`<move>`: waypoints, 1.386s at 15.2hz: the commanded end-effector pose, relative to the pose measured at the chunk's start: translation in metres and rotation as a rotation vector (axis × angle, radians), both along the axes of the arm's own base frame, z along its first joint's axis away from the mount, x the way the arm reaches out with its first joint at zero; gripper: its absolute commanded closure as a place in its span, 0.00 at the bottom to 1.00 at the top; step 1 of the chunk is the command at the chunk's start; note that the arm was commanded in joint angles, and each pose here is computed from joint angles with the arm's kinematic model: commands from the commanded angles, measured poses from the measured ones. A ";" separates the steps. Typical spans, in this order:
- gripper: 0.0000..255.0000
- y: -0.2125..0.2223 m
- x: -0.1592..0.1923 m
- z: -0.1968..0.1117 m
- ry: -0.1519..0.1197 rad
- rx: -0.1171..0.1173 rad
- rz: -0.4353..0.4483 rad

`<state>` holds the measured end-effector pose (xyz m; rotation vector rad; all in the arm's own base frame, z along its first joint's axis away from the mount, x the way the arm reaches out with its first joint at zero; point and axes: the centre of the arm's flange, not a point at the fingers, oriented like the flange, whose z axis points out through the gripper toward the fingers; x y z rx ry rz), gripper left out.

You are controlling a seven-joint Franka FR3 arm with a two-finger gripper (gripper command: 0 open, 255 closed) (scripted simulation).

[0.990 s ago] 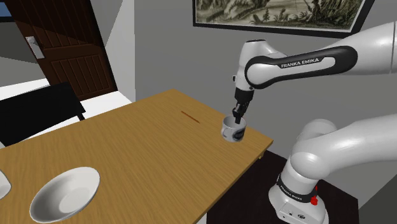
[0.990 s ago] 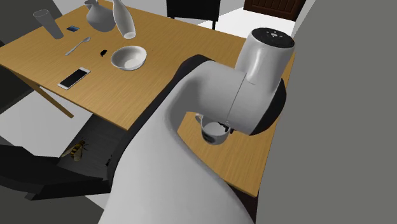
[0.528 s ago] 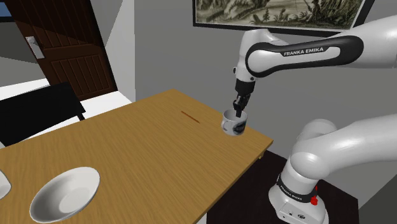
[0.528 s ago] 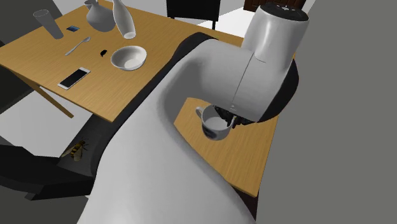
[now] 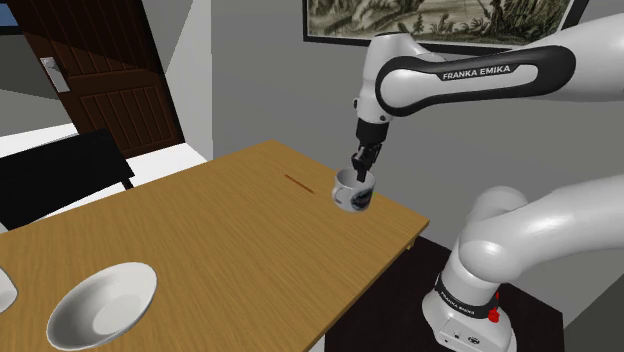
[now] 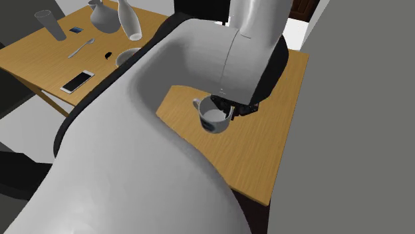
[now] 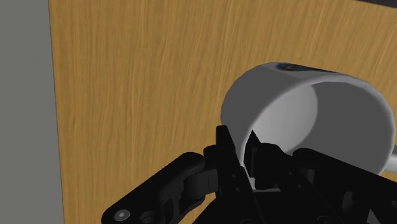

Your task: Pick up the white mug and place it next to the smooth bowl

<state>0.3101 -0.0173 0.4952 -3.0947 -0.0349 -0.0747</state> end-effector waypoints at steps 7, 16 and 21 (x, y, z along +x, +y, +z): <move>1.00 0.100 0.047 0.005 -0.003 0.001 0.001; 1.00 0.206 0.099 0.005 -0.003 0.001 0.001; 1.00 0.266 0.127 0.006 -0.003 0.001 0.001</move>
